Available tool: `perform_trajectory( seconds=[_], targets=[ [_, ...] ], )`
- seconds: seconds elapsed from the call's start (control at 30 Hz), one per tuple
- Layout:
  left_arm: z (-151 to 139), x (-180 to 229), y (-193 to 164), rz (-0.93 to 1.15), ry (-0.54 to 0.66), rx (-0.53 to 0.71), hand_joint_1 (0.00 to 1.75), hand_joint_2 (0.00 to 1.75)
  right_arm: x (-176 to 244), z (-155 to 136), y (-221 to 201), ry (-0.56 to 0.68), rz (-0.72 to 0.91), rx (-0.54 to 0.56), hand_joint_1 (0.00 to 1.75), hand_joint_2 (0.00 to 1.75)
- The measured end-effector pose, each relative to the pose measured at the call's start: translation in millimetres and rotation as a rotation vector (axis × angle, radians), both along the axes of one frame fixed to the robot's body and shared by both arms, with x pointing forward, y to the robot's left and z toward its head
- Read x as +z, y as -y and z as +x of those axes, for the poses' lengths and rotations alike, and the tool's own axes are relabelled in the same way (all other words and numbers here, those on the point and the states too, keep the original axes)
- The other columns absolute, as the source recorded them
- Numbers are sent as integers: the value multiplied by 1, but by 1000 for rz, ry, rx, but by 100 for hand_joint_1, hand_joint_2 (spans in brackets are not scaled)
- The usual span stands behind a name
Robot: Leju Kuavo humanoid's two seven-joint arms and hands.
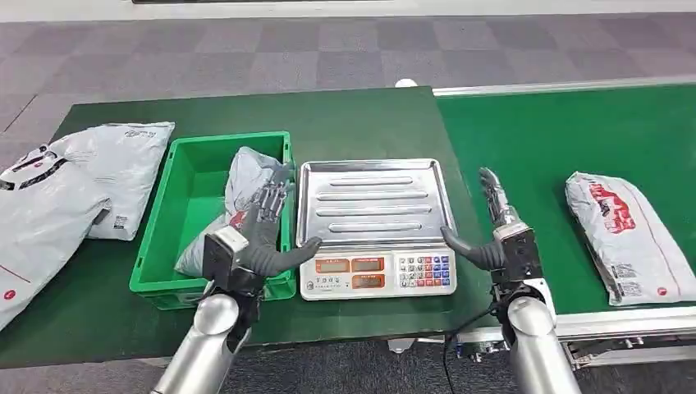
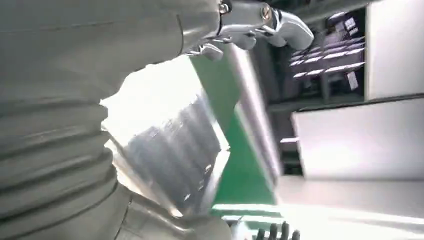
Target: Moved the parcel from conveyor to table for the left to box.
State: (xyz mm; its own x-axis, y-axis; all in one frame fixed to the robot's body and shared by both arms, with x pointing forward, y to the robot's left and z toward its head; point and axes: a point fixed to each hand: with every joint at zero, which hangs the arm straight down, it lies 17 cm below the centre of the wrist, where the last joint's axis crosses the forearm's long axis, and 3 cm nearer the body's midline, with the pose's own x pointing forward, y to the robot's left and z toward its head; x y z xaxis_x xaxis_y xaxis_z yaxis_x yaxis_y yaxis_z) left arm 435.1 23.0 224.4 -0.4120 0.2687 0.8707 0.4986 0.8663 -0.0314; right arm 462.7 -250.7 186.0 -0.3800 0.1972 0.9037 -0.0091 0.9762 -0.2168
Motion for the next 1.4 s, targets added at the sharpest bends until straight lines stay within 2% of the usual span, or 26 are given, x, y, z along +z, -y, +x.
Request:
perform_trajectory(
  seconds=[0.27,0.57,0.63,0.77,0.87,0.97,1.3,1.4],
  targets=[
    [0,-29,15,48,-81,-36,0,175,-27,8,-8,-105,-14,41,0,175],
    [0,-37,19,73,-98,-25,0,175,-30,23,-8,-119,-63,8,0,175],
    [1,-38,18,74,-97,-13,0,175,-29,29,6,-97,-136,-87,0,175],
    [1,-38,16,73,-96,2,0,175,-19,37,50,-31,-356,-359,0,175],
    [-1,-39,15,76,-88,10,0,175,-17,37,77,10,-483,-502,0,175],
    [-2,-41,15,76,-87,11,0,175,-21,39,91,4,-509,-540,0,175],
    [-3,-41,15,76,-88,12,0,175,-33,42,102,-31,-525,-560,0,175],
    [-3,-41,15,75,-87,12,0,175,-32,43,117,-40,-534,-619,0,175]
  ],
)
